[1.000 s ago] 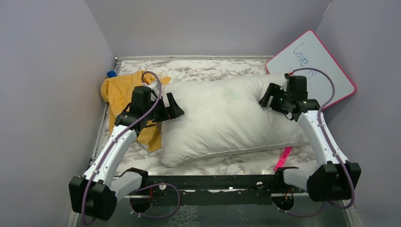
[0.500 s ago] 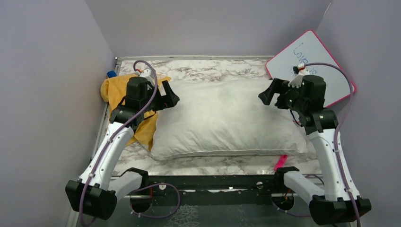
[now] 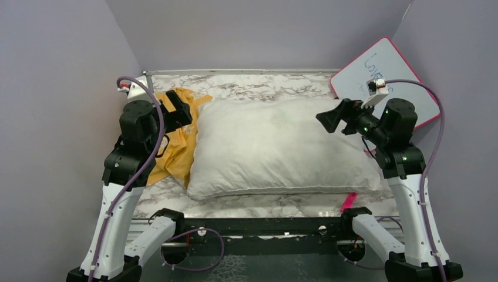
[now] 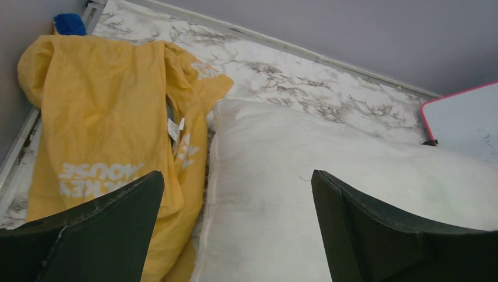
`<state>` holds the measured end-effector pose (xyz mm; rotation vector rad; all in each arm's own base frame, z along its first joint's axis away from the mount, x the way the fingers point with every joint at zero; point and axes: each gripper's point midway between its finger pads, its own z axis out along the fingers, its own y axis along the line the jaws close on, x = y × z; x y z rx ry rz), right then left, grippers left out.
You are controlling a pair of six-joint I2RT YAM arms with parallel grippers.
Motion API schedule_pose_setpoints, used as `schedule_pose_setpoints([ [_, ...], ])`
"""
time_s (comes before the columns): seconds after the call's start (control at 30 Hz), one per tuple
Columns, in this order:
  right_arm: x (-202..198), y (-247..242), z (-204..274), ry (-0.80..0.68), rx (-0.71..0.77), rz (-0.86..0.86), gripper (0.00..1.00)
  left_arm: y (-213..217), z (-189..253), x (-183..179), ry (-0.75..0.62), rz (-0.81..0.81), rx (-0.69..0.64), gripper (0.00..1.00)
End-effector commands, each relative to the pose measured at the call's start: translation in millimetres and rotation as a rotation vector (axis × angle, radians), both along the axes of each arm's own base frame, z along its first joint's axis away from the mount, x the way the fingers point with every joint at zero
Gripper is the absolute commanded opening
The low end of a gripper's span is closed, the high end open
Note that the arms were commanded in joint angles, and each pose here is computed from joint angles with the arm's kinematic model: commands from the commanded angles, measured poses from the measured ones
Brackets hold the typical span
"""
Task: Remove the pillowcase from the pillow
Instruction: Reset both arms
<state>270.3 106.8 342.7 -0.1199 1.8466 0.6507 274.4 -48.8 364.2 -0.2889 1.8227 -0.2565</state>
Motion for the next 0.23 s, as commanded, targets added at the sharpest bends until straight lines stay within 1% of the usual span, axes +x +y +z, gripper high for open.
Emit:
schedule_pose_setpoints([
  [0.0, -3.4, -2.1, -2.2, 0.028, 0.068, -0.051, 1.0, 12.4, -24.7, -5.4, 0.078, 0.055, 0.05, 0.99],
  [0.1, -1.3, -11.1, -1.3, 0.045, 0.101, -0.133, 1.0, 9.8, -31.3, -4.1, 0.095, 0.051, 0.036, 0.99],
  [0.2, 1.6, -24.7, 3.2, 0.029, 0.056, -0.202, 1.0, 9.9, -34.7, -4.1, 0.103, 0.054, 0.034, 0.99],
])
